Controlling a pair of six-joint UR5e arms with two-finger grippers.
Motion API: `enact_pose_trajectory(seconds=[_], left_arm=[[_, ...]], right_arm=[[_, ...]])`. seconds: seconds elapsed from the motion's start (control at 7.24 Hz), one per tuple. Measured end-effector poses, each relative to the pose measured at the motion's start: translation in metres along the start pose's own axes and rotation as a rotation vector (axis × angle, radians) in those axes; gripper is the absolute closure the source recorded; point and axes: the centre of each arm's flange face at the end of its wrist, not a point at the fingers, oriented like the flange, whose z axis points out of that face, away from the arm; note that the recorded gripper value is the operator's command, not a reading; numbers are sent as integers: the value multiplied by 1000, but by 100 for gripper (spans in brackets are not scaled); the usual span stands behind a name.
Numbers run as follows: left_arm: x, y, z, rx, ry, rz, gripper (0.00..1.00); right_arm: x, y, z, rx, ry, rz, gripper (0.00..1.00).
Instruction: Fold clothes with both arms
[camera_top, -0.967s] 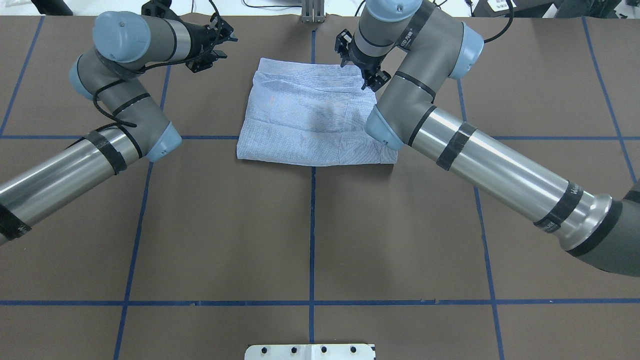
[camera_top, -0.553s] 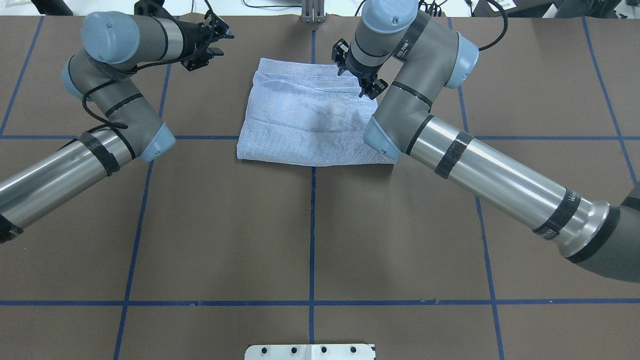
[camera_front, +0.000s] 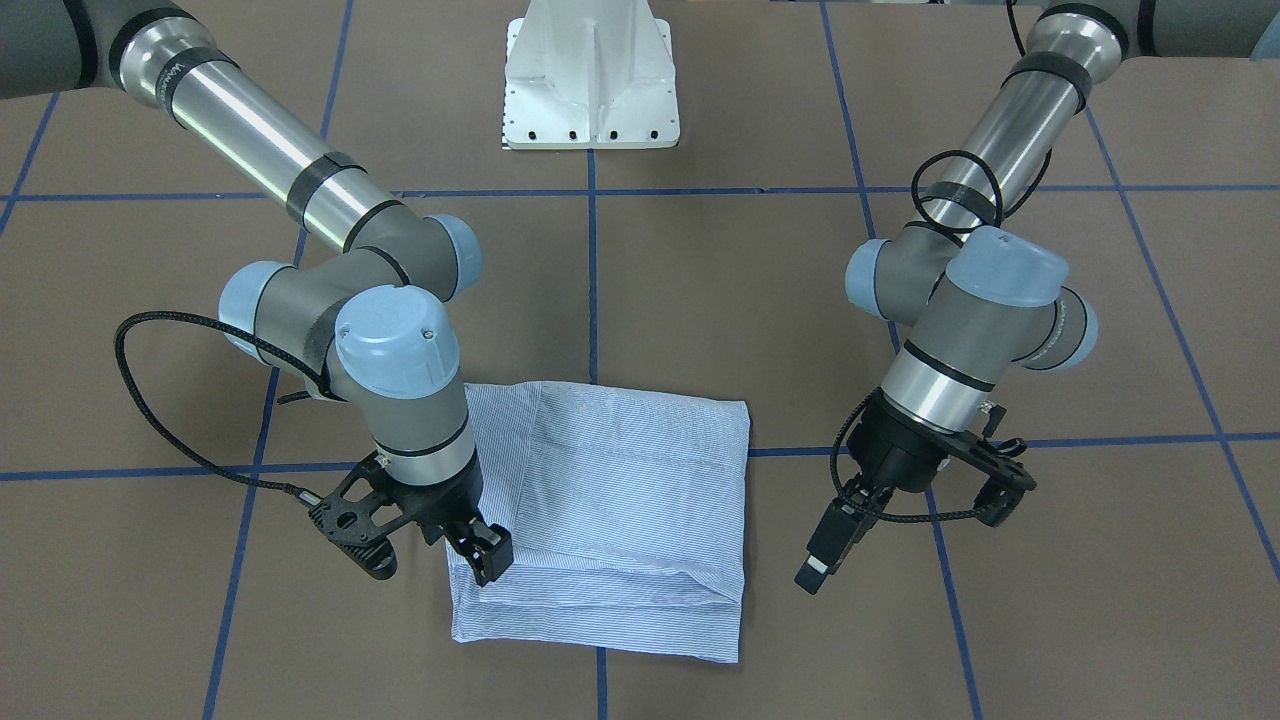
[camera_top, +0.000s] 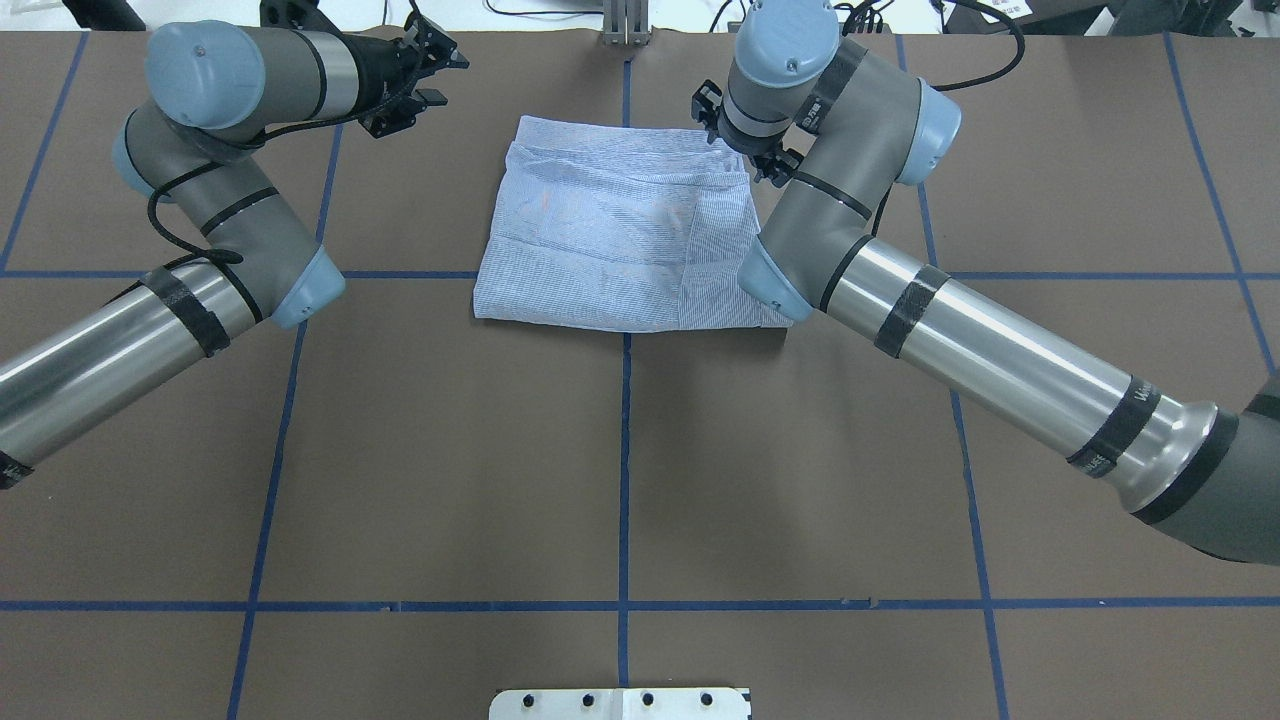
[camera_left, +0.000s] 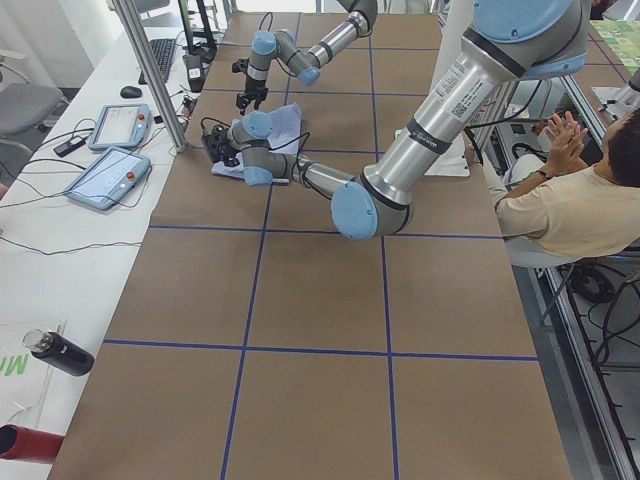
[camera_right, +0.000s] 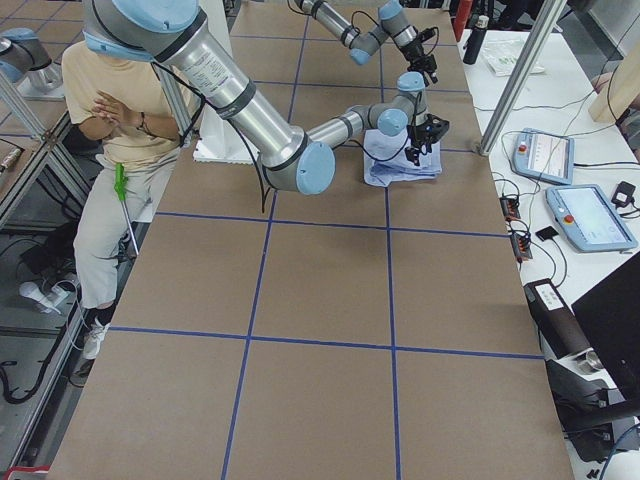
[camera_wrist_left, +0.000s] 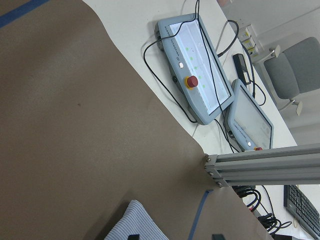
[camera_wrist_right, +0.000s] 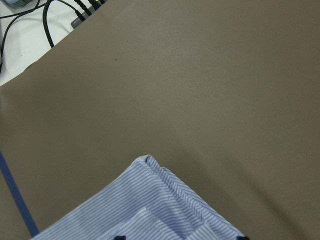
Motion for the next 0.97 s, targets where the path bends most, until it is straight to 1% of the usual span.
enact_pose_trajectory(seconds=[0.28, 0.41, 0.55, 0.69, 0.97], left_arm=[[-3, -1, 0, 2, -3, -1, 42], [-3, -1, 0, 2, -3, -1, 41], [-4, -1, 0, 2, -3, -1, 41], [-4, 0, 0, 1, -3, -2, 40], [-4, 1, 1, -1, -3, -6, 40]], right_arm=[[8, -17, 17, 4, -71, 100, 22], [17, -19, 26, -5, -97, 124, 27], [25, -17, 33, -11, -107, 129, 29], [30, -13, 37, -17, -110, 129, 30], [28, -5, 30, -30, -128, 127, 30]])
